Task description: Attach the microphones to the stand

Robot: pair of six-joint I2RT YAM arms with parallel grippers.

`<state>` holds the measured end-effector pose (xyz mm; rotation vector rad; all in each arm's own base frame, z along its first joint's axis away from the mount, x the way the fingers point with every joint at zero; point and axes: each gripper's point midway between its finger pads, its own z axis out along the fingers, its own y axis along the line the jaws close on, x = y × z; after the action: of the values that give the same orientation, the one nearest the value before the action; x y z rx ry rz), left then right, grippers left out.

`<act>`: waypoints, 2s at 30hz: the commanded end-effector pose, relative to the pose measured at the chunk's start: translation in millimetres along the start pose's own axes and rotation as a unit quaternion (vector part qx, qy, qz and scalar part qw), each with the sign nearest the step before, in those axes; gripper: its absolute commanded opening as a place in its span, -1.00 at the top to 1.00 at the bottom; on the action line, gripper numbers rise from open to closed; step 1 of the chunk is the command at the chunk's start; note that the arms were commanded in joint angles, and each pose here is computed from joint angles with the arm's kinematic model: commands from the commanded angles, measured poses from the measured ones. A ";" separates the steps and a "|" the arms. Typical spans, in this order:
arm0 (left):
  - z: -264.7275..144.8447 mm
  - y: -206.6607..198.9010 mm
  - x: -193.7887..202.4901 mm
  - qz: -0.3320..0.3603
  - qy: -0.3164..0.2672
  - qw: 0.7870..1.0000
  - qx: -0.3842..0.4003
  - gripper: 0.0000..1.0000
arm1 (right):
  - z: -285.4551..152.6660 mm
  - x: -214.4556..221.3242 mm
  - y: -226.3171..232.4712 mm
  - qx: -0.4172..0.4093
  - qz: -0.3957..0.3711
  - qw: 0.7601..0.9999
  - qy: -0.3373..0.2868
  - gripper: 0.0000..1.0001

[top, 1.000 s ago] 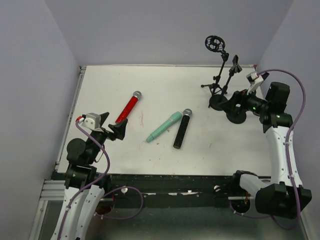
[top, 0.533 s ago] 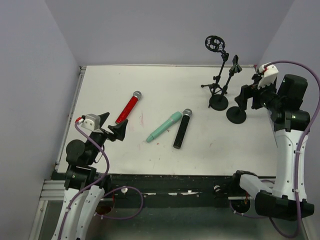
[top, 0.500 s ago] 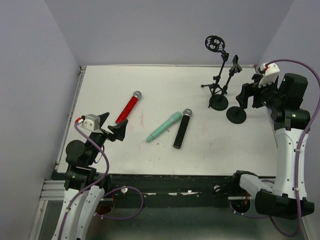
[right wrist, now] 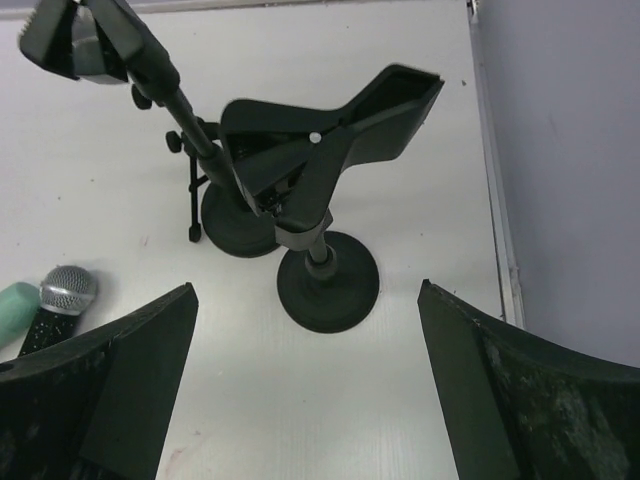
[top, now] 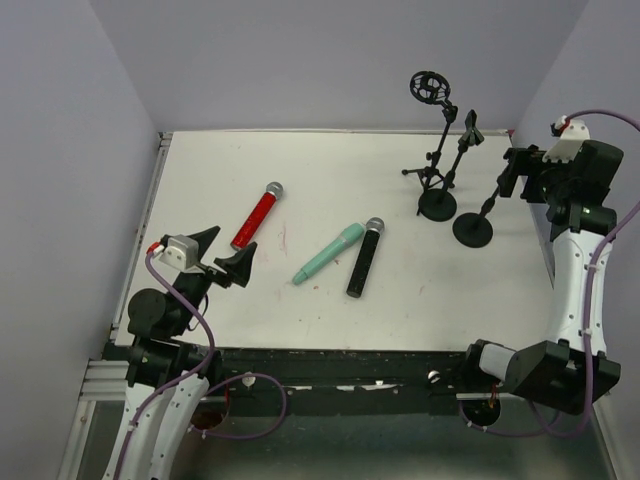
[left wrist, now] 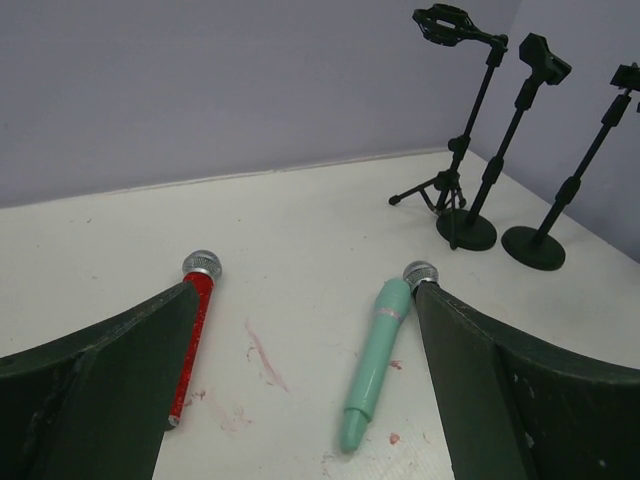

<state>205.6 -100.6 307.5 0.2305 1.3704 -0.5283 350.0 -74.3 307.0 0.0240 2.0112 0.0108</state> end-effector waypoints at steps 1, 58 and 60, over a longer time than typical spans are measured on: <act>-1.0 -2.9 -0.1 0.007 -0.007 1.000 0.009 -0.97 | 25.5 19.4 -1.1 -0.018 -0.003 1.000 -0.008 -0.99; 8.7 -6.9 15.7 -0.005 0.028 0.999 0.029 -0.97 | -19.4 76.9 149.5 -0.445 -0.149 0.879 -0.088 0.96; 9.6 -9.5 16.1 -0.008 0.030 0.999 0.036 -0.97 | -20.1 80.8 159.7 -0.458 -0.155 0.871 -0.085 0.96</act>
<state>212.7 -107.3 294.6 0.2565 1.4207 -0.5440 312.0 59.1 224.7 -0.7441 1.7549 0.6411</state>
